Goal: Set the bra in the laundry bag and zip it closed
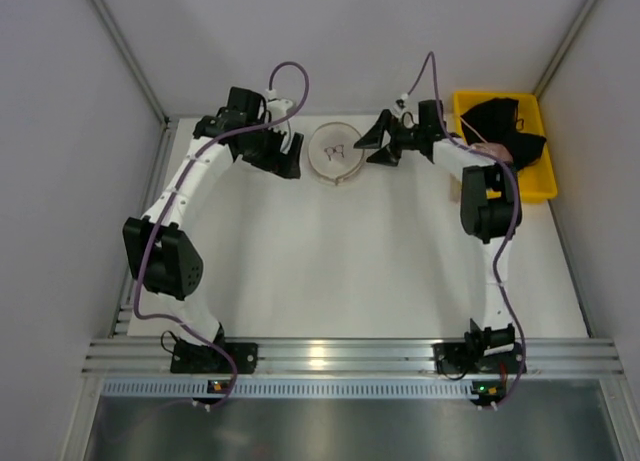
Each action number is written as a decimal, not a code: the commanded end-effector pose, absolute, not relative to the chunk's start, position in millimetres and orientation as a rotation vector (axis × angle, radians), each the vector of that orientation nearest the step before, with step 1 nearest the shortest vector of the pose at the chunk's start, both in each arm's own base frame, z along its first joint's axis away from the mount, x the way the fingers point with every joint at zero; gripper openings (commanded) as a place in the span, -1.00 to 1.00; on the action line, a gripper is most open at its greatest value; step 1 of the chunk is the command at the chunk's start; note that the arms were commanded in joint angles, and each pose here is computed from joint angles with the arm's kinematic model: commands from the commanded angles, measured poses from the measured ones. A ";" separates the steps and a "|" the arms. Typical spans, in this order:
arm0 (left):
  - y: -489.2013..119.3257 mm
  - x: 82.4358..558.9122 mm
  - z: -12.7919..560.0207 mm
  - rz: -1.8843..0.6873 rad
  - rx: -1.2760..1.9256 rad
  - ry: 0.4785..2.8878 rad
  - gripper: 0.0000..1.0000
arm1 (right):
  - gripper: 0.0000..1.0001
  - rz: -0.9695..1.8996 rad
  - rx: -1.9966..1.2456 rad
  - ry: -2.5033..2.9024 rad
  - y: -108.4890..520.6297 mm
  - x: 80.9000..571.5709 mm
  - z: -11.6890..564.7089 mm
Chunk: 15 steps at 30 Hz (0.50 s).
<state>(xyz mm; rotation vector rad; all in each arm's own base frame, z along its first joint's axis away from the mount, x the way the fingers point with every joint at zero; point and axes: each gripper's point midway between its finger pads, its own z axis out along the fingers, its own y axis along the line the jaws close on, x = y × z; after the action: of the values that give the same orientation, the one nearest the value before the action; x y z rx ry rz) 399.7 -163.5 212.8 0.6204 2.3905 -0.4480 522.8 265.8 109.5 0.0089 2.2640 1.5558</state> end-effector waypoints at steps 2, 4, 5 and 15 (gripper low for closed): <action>-173.8 407.9 208.6 -0.504 0.604 2.409 0.96 | 0.99 1.279 -0.181 2.252 206.8 486.8 176.5; -173.9 409.1 201.5 -0.503 0.611 2.424 0.96 | 0.99 1.195 -0.215 2.296 188.6 469.4 171.9; -175.9 409.4 196.0 -0.515 0.602 2.441 0.96 | 0.99 1.143 -0.294 2.307 181.2 451.0 180.2; -211.5 386.3 155.9 -0.555 0.800 2.461 0.96 | 0.99 1.041 -0.524 2.413 158.0 335.9 149.9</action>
<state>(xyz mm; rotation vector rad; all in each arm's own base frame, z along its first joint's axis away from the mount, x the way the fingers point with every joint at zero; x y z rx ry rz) 398.2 -191.8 158.1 0.6876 2.5110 -0.5523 370.5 165.2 167.6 -0.3931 2.3632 1.0845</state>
